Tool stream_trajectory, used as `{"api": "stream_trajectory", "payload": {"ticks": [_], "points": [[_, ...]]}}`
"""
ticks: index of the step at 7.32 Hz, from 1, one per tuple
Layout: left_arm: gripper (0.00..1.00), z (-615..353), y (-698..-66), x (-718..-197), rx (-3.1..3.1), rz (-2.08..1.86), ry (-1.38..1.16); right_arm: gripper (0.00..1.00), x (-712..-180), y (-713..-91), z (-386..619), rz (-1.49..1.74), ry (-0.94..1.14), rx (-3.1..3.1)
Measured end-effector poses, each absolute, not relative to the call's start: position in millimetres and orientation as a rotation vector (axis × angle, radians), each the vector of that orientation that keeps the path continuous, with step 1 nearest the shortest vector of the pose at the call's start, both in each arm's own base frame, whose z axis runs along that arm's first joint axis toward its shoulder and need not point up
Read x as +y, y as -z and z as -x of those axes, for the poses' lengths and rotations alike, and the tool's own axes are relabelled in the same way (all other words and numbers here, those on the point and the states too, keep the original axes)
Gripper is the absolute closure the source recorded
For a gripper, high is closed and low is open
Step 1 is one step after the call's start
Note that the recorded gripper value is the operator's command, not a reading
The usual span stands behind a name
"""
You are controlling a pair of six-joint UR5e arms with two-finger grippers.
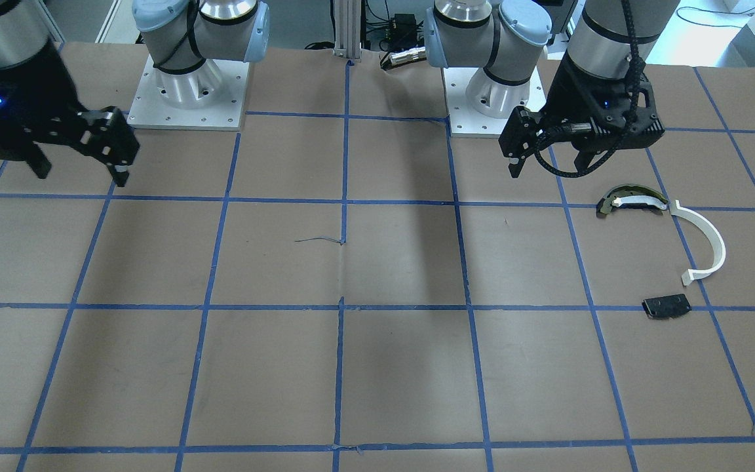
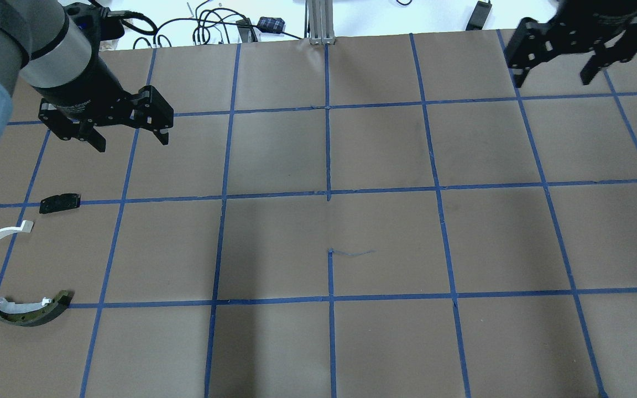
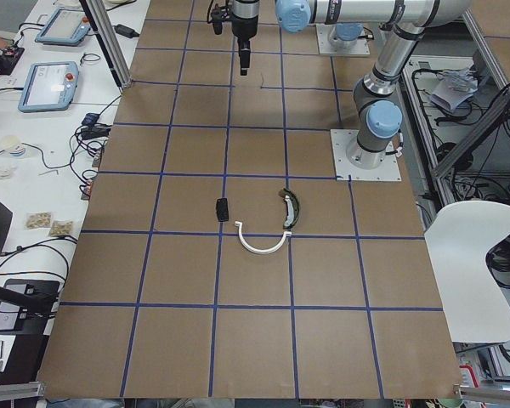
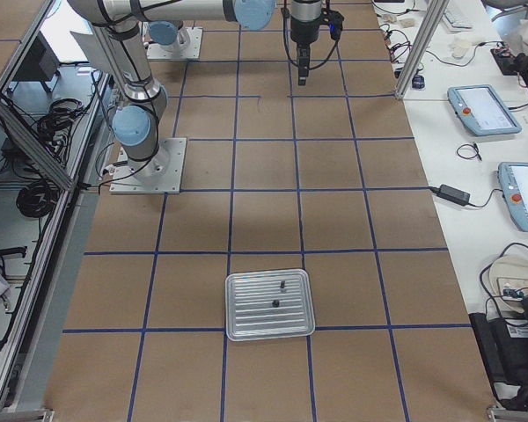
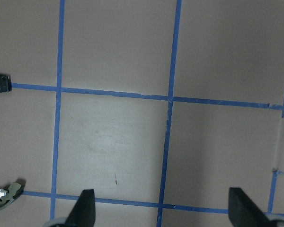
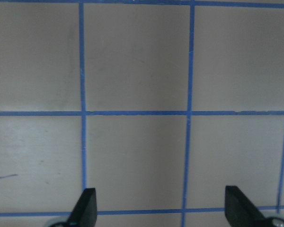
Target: Place bearing gear from tray to pile
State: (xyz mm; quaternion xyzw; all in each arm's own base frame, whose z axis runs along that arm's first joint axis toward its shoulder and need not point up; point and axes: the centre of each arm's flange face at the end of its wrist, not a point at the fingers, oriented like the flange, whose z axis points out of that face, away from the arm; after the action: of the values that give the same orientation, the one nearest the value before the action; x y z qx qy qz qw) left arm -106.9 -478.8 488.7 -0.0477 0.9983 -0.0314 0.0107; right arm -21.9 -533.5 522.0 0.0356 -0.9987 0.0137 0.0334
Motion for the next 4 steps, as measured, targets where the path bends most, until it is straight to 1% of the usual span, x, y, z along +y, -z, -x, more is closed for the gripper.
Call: {"api": "stream_trajectory", "payload": {"ticks": [2, 3, 4], "points": [[0.0, 107.0, -489.1, -479.6, 3.117, 0.149, 0.105, 0.09, -530.9, -498.1, 144.0, -0.394, 0.032, -3.062], [0.0, 107.0, -489.3, -479.8, 3.117, 0.149, 0.106, 0.09, -529.2, -476.4, 205.4, -0.511, 0.054, -3.058], [0.0, 107.2, -489.9, -480.0, 3.117, 0.149, 0.109, 0.1, -531.5, -445.9, 265.1, -0.695, 0.058, -3.021]]}}
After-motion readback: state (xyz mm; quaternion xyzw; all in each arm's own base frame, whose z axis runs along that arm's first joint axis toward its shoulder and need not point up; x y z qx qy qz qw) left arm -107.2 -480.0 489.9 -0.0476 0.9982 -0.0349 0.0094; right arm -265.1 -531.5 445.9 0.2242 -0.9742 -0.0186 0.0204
